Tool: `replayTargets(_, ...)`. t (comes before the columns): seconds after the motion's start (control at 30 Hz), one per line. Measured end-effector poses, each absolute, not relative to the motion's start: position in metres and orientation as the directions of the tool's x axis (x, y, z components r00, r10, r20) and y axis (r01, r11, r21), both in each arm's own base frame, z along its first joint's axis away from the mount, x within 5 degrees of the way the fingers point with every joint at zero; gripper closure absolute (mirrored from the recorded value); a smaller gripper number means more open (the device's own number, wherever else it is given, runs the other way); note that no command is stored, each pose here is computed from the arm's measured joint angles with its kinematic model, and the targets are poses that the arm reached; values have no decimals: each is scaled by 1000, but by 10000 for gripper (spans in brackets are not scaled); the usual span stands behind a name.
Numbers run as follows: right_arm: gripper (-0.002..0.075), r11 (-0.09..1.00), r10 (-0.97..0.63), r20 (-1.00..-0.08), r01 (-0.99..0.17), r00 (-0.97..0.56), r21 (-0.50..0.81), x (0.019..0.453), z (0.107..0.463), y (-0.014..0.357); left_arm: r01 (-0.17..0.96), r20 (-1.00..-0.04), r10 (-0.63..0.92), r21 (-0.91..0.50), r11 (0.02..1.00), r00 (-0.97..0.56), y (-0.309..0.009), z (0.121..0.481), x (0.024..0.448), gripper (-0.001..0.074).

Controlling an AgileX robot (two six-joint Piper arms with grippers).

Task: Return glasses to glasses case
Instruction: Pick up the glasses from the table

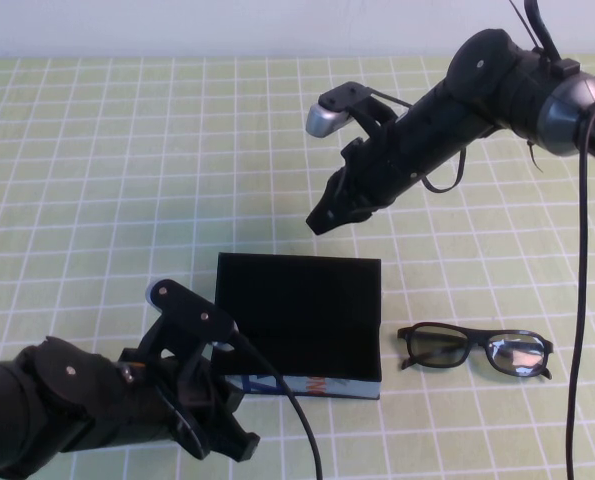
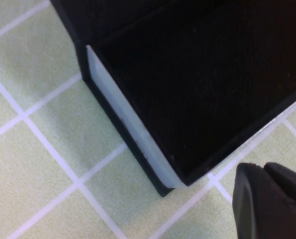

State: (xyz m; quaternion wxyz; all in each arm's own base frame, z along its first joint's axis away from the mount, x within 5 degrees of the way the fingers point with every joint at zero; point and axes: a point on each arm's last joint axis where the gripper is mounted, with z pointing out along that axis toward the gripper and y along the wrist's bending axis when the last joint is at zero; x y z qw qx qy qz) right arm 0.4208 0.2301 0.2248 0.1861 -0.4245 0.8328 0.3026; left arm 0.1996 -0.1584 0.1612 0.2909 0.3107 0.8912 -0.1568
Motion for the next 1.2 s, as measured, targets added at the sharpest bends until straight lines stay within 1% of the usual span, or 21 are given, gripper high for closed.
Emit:
replayTargets(0.1, 743, 496, -562, -572, -797, -597, 345, 426, 221, 231, 647, -614, 464, -103, 755, -639, -159, 161, 199, 739)
replayTargets(0.3, 743, 502, -576, -528, -780, -624, 375, 428, 201, 232, 648, -611, 465, -105, 754, -641, -159, 160, 199, 739)
replayTargets(0.47, 743, 477, -607, -494, -782, -623, 401, 424, 194, 231, 643, -568, 483, -108, 759, -666, -160, 146, 201, 739)
replayTargets(0.67, 743, 425, -650, -476, -803, -592, 417, 419, 193, 231, 631, -565, 475, -108, 768, -675, -161, 144, 204, 740)
replayTargets(1.03, 743, 394, -644, -488, -803, -589, 448, 417, 197, 233, 620, -565, 463, -113, 776, -683, -161, 144, 205, 739)
replayTargets(1.2, 743, 384, -624, -515, -805, -588, 453, 417, 205, 236, 621, -565, 465, -112, 775, -681, -161, 144, 205, 739)
